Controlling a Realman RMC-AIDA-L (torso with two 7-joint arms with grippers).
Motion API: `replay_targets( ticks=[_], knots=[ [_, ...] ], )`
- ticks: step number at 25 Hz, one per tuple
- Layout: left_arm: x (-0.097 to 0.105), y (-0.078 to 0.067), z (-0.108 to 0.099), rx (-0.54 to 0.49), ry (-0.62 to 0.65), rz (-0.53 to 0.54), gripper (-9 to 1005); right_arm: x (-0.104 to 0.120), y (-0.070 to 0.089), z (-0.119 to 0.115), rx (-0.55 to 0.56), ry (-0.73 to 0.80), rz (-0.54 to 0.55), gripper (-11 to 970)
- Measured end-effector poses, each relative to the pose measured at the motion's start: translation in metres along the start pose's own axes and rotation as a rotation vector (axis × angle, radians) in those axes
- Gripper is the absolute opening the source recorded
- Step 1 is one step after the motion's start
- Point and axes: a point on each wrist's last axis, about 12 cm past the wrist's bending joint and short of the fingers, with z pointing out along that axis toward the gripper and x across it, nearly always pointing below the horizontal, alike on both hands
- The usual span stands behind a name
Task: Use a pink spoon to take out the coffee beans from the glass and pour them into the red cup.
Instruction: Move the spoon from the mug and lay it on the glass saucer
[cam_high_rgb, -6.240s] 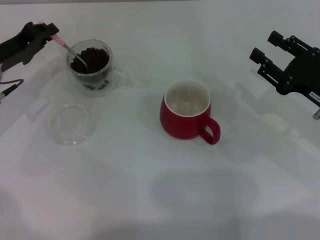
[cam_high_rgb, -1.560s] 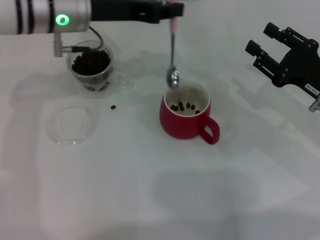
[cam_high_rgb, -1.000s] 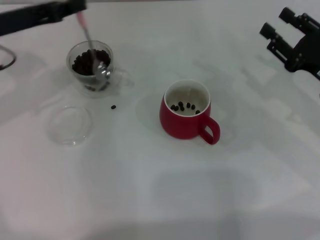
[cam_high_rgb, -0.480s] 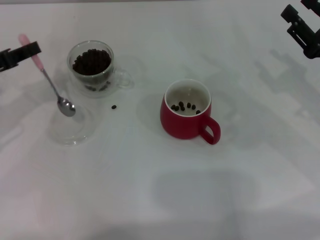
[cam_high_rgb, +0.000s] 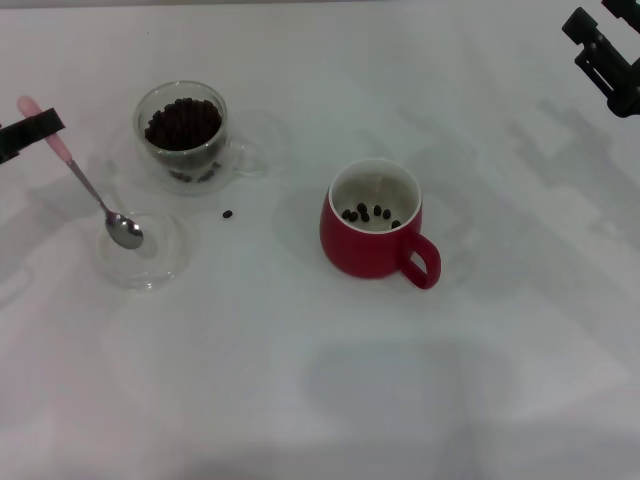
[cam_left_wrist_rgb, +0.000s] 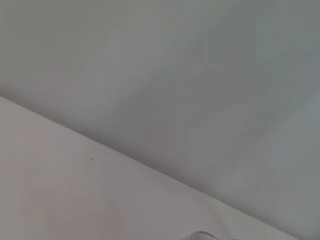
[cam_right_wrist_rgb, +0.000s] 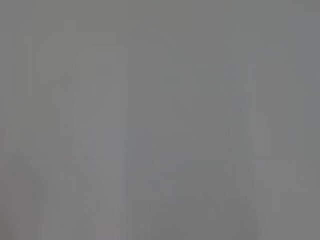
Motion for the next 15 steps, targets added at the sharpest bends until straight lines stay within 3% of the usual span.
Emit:
replay_targets(
  ticks=[15],
  knots=[
    [0.007, 0.011, 0.005, -0.033, 0.006, -0.046, 123, -0.001, -0.001, -0.004, 0.024, -0.015, 0.007, 589]
  ],
)
